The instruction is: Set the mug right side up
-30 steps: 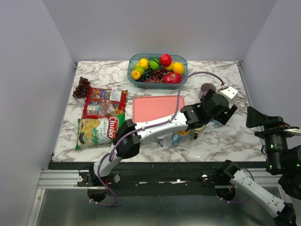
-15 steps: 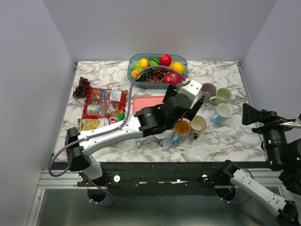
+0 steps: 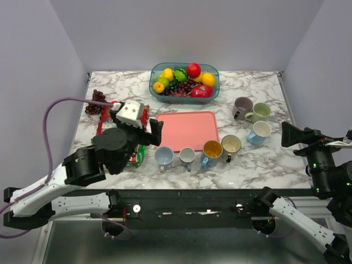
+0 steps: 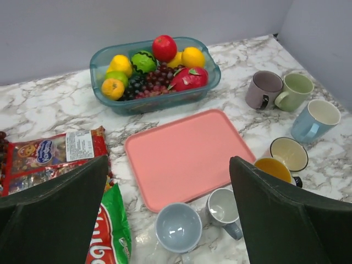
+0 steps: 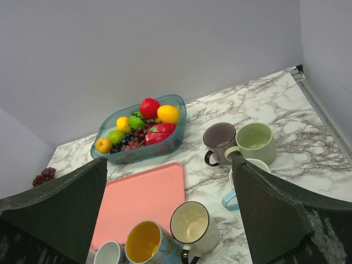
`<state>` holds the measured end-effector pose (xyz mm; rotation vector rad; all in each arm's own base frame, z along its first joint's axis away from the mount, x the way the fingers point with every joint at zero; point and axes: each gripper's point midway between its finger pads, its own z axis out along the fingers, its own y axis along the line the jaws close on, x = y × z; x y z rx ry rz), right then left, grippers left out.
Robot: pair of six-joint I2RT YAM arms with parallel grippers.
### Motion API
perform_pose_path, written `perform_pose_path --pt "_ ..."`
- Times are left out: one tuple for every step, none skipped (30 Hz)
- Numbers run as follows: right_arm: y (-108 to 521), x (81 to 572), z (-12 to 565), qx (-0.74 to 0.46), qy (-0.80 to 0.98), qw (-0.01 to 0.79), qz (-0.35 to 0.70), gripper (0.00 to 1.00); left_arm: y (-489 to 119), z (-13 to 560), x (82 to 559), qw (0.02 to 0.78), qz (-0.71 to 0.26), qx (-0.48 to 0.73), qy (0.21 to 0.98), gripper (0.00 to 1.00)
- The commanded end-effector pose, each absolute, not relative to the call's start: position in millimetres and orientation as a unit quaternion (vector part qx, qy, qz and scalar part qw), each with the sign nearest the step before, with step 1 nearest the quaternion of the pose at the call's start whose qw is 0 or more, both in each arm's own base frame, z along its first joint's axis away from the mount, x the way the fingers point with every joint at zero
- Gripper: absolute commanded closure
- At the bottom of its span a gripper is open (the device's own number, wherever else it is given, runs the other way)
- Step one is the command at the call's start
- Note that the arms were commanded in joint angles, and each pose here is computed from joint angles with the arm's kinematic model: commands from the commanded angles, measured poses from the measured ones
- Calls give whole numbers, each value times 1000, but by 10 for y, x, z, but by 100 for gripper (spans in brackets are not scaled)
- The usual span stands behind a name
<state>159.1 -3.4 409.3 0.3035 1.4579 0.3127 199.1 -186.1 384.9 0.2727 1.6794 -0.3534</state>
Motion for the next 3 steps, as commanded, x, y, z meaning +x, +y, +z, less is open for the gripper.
perform_pose_path --pt "55 1617 4010 120 675 714 145 0 -1629 3730 1953 639 -135 104 750 1" --pt "59 1618 4014 119 675 713 145 0 -1613 3734 1948 637 -135 102 752 1" --pt "64 1621 4012 119 676 713 145 0 -1580 3762 1933 636 -135 102 753 1"
